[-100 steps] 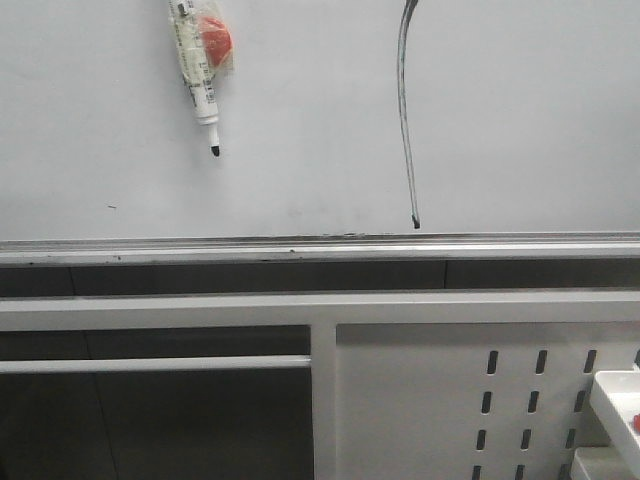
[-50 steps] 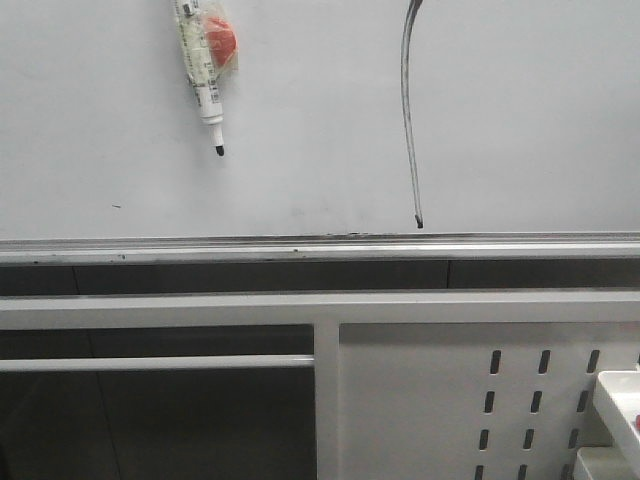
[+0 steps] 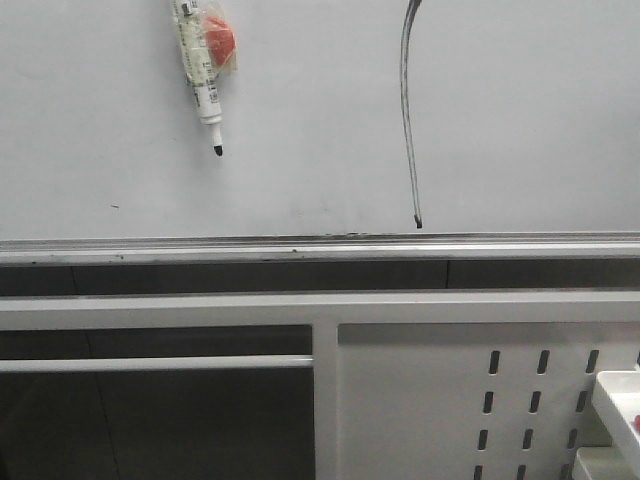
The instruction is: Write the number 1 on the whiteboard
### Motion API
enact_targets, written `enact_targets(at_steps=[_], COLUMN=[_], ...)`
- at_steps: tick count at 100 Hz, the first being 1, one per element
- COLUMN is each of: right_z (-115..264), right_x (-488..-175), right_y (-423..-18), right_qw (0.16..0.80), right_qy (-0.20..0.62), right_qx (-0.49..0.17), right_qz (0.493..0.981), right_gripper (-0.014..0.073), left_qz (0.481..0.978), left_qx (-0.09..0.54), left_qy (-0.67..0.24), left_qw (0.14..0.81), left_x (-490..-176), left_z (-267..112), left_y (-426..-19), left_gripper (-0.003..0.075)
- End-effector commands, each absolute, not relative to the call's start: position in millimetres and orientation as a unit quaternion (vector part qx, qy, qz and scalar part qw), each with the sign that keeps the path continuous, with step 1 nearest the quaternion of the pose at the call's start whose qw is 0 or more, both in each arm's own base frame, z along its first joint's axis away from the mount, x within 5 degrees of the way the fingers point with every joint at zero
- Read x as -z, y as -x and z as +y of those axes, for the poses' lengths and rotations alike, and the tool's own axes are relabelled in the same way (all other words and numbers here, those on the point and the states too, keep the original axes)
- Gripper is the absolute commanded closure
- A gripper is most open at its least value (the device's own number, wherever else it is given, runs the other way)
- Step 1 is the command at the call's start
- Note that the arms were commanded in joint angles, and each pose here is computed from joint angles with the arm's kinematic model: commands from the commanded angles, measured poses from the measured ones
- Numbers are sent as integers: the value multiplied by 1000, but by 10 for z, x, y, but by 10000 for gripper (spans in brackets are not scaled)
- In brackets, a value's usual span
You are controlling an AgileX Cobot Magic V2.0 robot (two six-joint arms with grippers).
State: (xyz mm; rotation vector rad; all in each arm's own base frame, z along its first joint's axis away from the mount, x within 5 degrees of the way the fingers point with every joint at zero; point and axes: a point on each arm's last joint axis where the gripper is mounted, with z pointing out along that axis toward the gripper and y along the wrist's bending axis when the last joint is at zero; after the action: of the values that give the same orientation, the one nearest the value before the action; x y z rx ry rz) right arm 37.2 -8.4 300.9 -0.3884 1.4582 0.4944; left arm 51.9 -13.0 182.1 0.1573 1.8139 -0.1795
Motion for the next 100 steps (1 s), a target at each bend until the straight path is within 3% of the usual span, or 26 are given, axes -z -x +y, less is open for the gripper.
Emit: enact_targets(at_steps=[1,58,69,77,89,100], right_z=[-76,-78,-121,-34,71,178], right_x=[-3118,-3116,-2992,-2888,-2663,-2534], right_y=[-353,-354,-417,-430,-446,-427], right_qw=[723,723,704,702,665,666], right_qy=[188,187,174,197,207,247], right_qx=[-218,-218,-171,-180,-206,-209], right_qz=[628,629,667,660,687,671], right_gripper=[645,645,645,645,645,645], left_qz=[776,776,776,776,776,776], left_qx=[87,87,87,87,87,87], left_qy=[-53,-53,-53,-53,-53,-53], left_qw=[622,622,622,622,622,622], left_x=[-1758,-1758,-1758,-1758,-1758,-1758], left_z=[-128,-128,-128,-128,-128,-128], left_y=[-525,-525,-525,-525,-525,-525], left_gripper=[740,740,740,740,740,740])
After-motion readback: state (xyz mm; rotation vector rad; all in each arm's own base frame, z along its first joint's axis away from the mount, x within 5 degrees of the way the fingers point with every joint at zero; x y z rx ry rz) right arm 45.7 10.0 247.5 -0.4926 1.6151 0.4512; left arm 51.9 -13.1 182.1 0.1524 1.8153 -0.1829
